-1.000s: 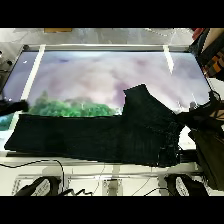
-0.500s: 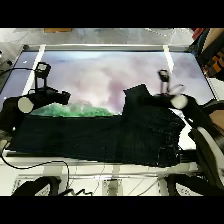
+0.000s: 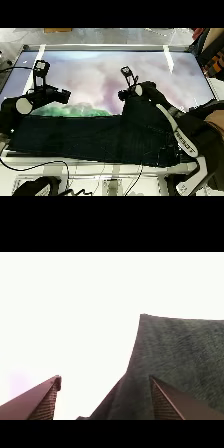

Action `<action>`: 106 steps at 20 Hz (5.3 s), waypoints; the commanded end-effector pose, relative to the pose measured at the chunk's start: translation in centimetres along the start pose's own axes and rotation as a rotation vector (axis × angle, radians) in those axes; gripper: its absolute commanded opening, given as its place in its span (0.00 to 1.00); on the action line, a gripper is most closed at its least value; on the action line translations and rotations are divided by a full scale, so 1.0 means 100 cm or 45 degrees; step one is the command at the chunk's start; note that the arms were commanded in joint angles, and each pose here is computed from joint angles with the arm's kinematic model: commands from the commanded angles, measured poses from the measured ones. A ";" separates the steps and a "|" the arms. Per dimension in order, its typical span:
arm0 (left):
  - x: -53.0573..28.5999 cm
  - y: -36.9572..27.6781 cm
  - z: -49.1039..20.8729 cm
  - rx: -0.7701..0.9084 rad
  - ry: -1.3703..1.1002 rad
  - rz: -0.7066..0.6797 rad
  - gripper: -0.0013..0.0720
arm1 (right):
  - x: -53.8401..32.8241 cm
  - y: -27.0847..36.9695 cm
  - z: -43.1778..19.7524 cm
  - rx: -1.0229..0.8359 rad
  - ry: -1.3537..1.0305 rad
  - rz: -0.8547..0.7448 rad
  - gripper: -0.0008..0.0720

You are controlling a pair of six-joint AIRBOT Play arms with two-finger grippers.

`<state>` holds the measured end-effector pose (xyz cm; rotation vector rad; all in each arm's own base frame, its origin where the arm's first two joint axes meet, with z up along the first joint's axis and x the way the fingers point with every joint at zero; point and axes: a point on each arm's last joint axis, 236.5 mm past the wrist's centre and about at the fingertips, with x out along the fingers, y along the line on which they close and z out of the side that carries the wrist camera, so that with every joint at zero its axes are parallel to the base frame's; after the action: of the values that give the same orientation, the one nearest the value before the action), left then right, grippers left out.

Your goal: Fold the clothes and pants, and hang the long-sleeved shirts on hangers.

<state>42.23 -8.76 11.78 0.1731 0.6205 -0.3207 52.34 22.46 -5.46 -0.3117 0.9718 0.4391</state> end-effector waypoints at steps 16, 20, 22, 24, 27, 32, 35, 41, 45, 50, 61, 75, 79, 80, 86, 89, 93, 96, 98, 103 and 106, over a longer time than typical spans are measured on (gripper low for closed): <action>0.000 0.001 0.000 0.002 -0.002 0.004 0.85 | -0.006 -0.045 0.018 -0.183 0.111 -0.241 0.05; 0.000 0.001 0.000 0.002 -0.001 0.003 0.85 | -0.055 -0.050 0.029 -0.155 0.113 -0.259 0.05; 0.000 0.000 0.001 -0.004 -0.003 0.001 0.85 | -0.086 -0.051 0.016 -0.140 0.199 -0.262 0.05; 0.000 -0.002 0.001 -0.084 -0.005 -0.010 0.85 | -0.118 -0.050 0.001 -0.109 0.286 -0.257 0.04; 0.000 -0.009 0.002 -0.172 -0.006 -0.048 0.85 | -0.167 -0.048 -0.019 -0.016 0.330 -0.261 0.05; -0.001 -0.017 -0.007 -0.193 0.047 -0.086 0.85 | -0.216 -0.022 -0.111 0.223 0.394 -0.215 0.05; -0.002 -0.039 -0.014 -0.301 0.094 -0.202 0.85 | -0.237 0.021 -0.163 0.458 0.284 -0.121 0.05; 0.025 -0.131 -0.055 -0.212 0.314 -0.442 0.85 | -0.288 0.098 -0.252 0.795 0.259 0.096 0.05; 0.055 -0.228 -0.069 -0.427 0.389 -0.677 0.85 | -0.294 0.115 -0.276 0.733 0.357 0.119 0.05; 0.082 -0.290 -0.076 -0.971 0.549 -0.858 0.97 | -0.293 0.118 -0.278 0.722 0.372 0.123 0.05; 0.120 -0.293 -0.121 -0.122 0.557 -0.925 0.98 | -0.289 0.100 -0.273 0.679 0.315 0.043 0.05; 0.134 -0.340 -0.145 0.073 0.564 -1.008 0.97 | -0.287 0.098 -0.260 0.678 0.246 0.048 0.05; 0.136 -0.352 -0.140 0.096 0.529 -1.008 0.71 | -0.287 0.098 -0.261 0.677 0.246 0.046 0.05; 0.140 -0.351 -0.134 0.089 0.505 -0.990 0.52 | -0.287 0.097 -0.261 0.676 0.246 0.044 0.05; 0.168 -0.297 -0.054 0.520 0.194 -0.785 0.06 | -0.286 0.093 -0.260 0.671 0.235 0.026 0.05; 0.166 -0.240 0.029 1.005 -0.039 -0.452 0.06 | -0.285 0.089 -0.254 0.665 0.200 0.009 0.05; 0.109 -0.198 0.170 1.359 -0.556 0.020 0.06 | -0.283 0.085 -0.202 0.638 -0.084 0.066 0.05; 0.054 -0.185 0.228 1.407 -0.803 0.191 0.06 | -0.291 0.062 -0.157 0.540 -0.354 -0.009 0.05; 0.037 -0.166 0.239 1.392 -0.804 0.236 0.06 | -0.299 0.040 -0.135 0.439 -0.494 -0.126 0.05; 0.035 -0.101 0.227 1.360 -0.600 0.306 0.06 | -0.264 0.004 -0.094 0.320 -0.589 -0.305 0.05; 0.054 -0.076 0.191 1.352 -0.371 0.263 0.06 | -0.210 -0.022 -0.065 0.365 -0.642 -0.254 0.38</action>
<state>53.92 -24.98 26.07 1.1478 -0.0661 -0.4338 33.42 12.40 9.93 -0.0504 0.5785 0.1226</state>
